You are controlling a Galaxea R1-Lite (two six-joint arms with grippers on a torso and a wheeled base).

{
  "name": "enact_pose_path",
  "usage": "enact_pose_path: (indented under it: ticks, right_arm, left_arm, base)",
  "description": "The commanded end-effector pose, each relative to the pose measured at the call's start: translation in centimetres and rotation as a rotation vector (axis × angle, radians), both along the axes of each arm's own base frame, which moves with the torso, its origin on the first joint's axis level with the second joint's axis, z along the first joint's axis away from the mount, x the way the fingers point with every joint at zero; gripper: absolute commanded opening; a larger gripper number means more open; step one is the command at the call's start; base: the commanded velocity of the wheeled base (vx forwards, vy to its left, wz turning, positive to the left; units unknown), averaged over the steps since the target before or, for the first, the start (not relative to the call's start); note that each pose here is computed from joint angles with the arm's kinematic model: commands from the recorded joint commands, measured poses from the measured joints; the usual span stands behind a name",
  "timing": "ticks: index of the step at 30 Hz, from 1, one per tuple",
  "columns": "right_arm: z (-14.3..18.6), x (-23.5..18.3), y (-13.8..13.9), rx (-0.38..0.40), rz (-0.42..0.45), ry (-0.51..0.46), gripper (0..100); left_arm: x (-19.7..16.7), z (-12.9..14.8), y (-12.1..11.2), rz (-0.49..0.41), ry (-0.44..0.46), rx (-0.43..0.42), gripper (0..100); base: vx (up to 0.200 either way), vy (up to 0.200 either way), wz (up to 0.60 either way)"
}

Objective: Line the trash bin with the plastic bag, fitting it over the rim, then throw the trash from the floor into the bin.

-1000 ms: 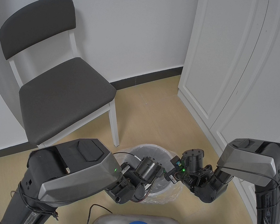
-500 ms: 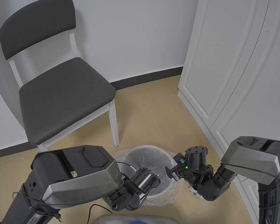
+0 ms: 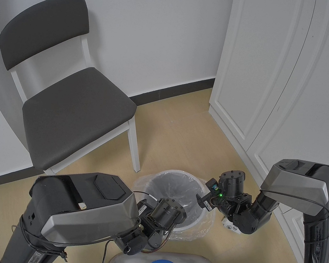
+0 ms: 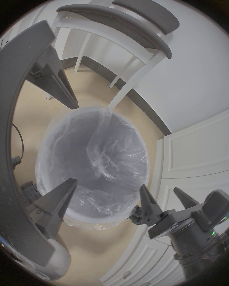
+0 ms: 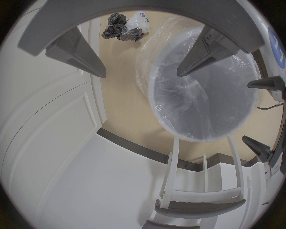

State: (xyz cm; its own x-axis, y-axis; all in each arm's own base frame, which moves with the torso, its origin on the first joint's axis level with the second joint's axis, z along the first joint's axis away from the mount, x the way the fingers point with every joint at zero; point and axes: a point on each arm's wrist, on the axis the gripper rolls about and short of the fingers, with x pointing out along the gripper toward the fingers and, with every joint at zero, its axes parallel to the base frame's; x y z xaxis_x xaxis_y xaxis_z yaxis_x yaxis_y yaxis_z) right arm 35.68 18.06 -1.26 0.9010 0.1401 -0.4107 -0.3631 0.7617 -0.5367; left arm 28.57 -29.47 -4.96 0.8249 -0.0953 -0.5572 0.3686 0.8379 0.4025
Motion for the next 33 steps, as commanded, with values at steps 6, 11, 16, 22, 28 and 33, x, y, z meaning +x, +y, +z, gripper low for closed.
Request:
enact_pose_path:
  ticks: [6,11,16,22,28,33]
  right_arm:
    - [0.7,2.0,-2.7,0.011,-0.081,-0.026,100]
    - [-0.1,4.1,-5.4,-0.022,-0.151,-0.007,100]
    - [-1.9,6.2,-7.3,-0.035,-0.195,0.077,100]
    - [-3.9,8.0,-6.7,0.175,-0.167,0.188,100]
    - [-3.3,8.7,-5.8,0.461,-0.143,0.413,100]
    - [-3.9,9.3,-5.8,0.521,-0.141,0.466,100]
  left_arm:
    - [-0.8,3.8,2.2,0.060,-0.046,-0.116,100]
    - [-2.0,6.4,5.0,0.105,-0.087,-0.202,100]
    - [-2.4,8.1,7.2,0.139,-0.133,-0.244,100]
    - [-3.2,9.3,8.7,0.164,-0.159,-0.289,100]
    - [-3.8,9.0,10.2,0.193,-0.182,-0.329,100]
    - [-3.7,8.8,10.8,0.192,-0.188,-0.350,100]
  base:
    - [0.000,0.000,0.00]
    - [0.000,0.000,0.00]
    - [0.000,0.000,0.00]
    - [0.000,0.000,0.00]
    - [0.000,0.000,0.00]
    - [0.000,0.000,0.00]
